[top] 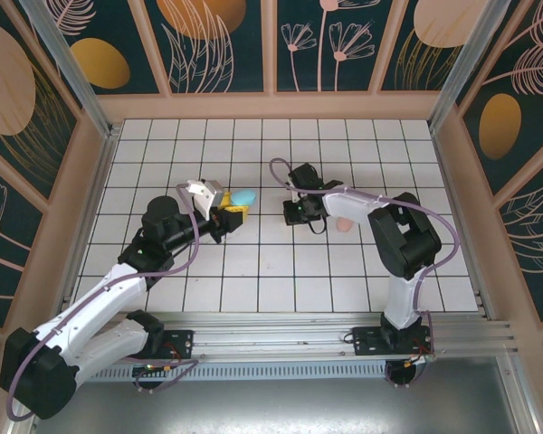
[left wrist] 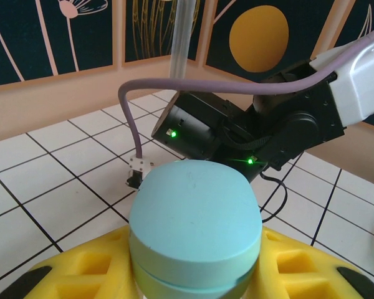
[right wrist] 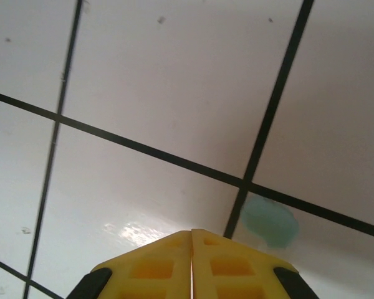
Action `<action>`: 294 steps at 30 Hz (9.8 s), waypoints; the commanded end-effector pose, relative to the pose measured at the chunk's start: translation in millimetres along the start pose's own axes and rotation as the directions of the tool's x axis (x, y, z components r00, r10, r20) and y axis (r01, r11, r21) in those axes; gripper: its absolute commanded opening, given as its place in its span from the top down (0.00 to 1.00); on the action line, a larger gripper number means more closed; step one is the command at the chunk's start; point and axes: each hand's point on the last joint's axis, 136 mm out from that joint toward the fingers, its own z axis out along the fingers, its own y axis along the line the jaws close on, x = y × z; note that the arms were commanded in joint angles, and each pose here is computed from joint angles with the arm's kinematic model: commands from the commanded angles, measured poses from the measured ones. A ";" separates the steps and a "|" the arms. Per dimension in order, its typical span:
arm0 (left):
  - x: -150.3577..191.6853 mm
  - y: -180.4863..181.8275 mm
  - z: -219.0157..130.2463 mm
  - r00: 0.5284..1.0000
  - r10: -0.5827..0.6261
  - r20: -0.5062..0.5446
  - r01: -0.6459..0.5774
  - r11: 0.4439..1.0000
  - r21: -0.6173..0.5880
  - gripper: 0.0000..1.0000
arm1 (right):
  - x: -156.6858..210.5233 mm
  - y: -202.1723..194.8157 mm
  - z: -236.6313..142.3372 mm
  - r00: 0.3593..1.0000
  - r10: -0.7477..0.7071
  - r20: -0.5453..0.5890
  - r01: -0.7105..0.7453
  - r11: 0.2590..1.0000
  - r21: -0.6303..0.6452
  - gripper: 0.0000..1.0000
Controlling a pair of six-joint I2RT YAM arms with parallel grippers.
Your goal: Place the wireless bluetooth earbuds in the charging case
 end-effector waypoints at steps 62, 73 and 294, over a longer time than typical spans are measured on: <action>-39.5 -31.4 12.8 0.997 -0.023 0.074 0.007 0.978 0.206 1.00 | 2.6 182.2 -251.3 0.769 -0.311 0.559 0.552 0.764 -0.334 1.00; -42.1 -33.7 9.9 0.996 -0.023 0.083 0.005 0.977 0.211 1.00 | -14.9 172.3 -232.9 0.782 -0.335 0.526 0.532 0.799 -0.281 1.00; -26.1 -19.8 18.8 0.998 -0.040 0.058 0.030 0.987 0.158 1.00 | -6.7 -31.0 12.7 0.990 -0.106 -0.095 0.078 0.964 -0.254 0.89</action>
